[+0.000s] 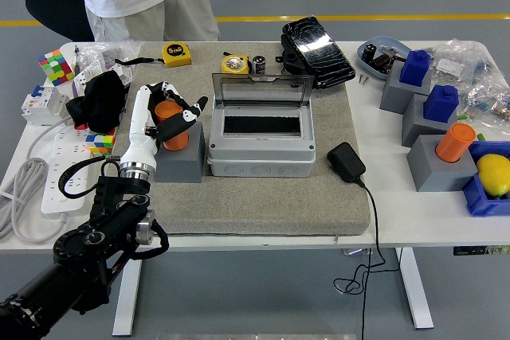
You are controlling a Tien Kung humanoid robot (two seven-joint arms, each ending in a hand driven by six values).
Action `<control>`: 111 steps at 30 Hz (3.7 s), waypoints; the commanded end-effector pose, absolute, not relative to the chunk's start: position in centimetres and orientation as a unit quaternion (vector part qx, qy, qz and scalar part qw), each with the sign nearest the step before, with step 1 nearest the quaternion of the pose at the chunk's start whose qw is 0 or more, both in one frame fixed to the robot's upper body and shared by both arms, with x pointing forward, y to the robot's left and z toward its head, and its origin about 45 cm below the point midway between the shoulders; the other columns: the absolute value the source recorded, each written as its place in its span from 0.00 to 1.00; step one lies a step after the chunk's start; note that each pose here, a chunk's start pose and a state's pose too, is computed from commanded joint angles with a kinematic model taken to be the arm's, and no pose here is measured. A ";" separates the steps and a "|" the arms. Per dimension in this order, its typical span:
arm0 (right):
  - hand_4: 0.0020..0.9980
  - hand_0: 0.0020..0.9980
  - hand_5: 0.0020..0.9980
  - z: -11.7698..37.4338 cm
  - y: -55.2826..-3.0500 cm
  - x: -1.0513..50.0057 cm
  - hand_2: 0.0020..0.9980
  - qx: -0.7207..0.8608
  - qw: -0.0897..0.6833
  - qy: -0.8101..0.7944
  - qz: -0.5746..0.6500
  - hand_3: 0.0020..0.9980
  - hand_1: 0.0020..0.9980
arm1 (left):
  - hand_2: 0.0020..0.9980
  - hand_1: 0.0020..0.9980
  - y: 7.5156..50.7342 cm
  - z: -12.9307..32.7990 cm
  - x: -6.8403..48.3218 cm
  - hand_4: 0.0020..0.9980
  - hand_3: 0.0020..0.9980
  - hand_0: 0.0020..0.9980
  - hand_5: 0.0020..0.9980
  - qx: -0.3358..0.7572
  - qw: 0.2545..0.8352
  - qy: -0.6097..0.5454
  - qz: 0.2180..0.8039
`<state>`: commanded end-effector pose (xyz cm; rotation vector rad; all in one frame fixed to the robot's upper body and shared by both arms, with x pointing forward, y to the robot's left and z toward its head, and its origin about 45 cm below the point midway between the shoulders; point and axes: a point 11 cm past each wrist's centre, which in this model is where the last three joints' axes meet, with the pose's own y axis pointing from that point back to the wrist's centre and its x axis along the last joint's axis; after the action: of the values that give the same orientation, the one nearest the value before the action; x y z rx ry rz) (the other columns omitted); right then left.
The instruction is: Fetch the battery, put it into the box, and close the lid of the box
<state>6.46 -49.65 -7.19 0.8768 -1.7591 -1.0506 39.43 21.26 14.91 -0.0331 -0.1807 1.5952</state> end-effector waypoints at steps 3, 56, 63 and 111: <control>0.96 0.50 0.52 -7.2 -49.7 6.4 0.66 0.353 0.441 -0.708 -0.423 0.58 0.61 | 0.11 0.06 20.8 15.6 39.3 0.80 0.19 0.08 0.00 -0.022 0.701 -0.089 0.707; 0.96 0.50 0.51 -7.3 -49.3 6.9 0.66 0.362 0.445 -0.705 -0.417 0.58 0.61 | 0.14 0.09 4.9 22.0 42.5 0.90 0.27 0.10 0.00 0.299 0.705 -0.541 0.347; 0.96 0.50 0.51 -7.3 -49.1 7.3 0.66 0.368 0.443 -0.704 -0.415 0.58 0.61 | 0.32 0.31 4.8 22.3 42.5 0.98 0.39 0.20 0.00 0.286 0.707 -0.542 0.351; 0.96 0.50 0.51 -7.3 -49.3 6.9 0.66 0.362 0.435 -0.710 -0.419 0.58 0.61 | 0.62 0.68 11.1 23.2 38.2 0.95 0.63 0.55 0.29 0.223 0.755 -0.430 0.441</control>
<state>6.87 -49.25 -7.26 0.8998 -1.7671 -1.0431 38.16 11.15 23.22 0.4859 -0.9389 0.9628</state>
